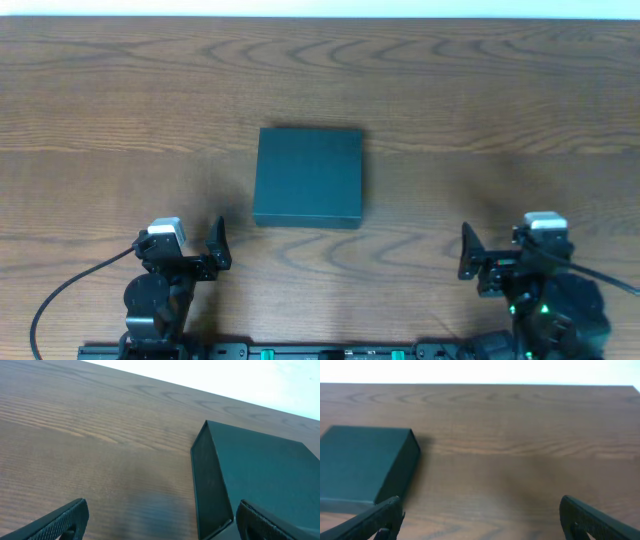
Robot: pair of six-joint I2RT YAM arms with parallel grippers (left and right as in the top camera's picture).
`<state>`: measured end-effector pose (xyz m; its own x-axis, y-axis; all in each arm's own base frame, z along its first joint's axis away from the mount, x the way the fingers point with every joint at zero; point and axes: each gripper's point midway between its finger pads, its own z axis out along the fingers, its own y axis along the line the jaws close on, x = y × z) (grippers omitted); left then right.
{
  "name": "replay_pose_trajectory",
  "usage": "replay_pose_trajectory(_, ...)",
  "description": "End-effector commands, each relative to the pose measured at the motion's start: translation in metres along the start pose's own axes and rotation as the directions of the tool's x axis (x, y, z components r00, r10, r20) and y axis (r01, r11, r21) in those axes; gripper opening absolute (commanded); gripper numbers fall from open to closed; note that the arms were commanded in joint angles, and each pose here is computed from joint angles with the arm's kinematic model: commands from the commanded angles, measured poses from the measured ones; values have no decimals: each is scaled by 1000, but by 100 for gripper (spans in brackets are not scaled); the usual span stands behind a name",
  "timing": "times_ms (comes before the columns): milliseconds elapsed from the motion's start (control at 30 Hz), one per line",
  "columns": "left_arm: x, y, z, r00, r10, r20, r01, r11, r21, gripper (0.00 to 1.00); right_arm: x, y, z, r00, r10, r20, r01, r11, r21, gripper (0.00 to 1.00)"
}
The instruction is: Pack container
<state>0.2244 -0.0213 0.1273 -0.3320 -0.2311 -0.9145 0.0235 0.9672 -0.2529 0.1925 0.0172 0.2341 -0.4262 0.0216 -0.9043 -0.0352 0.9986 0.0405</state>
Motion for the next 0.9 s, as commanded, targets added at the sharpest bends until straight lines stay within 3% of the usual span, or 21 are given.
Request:
replay_pose_trajectory(0,9,4,3,1000,-3,-18,3,1000,-12,95,20,-7,10,1000,-4,13,3,999,32,99)
replay_pose_trajectory(267,9,4,3,1000,-3,-18,3,1000,-12,95,69,-10,34,1000,23,13,-23,999,36,99)
replay_pose_trajectory(667,9,4,3,1000,-3,-18,3,1000,-13,95,127,-12,68,978,196,-71,-191,980,62,99)
replay_pose_trajectory(867,9,4,3,1000,-3,-18,3,1000,-12,95,129,-8,68,978,194,-80,-190,981,45,99)
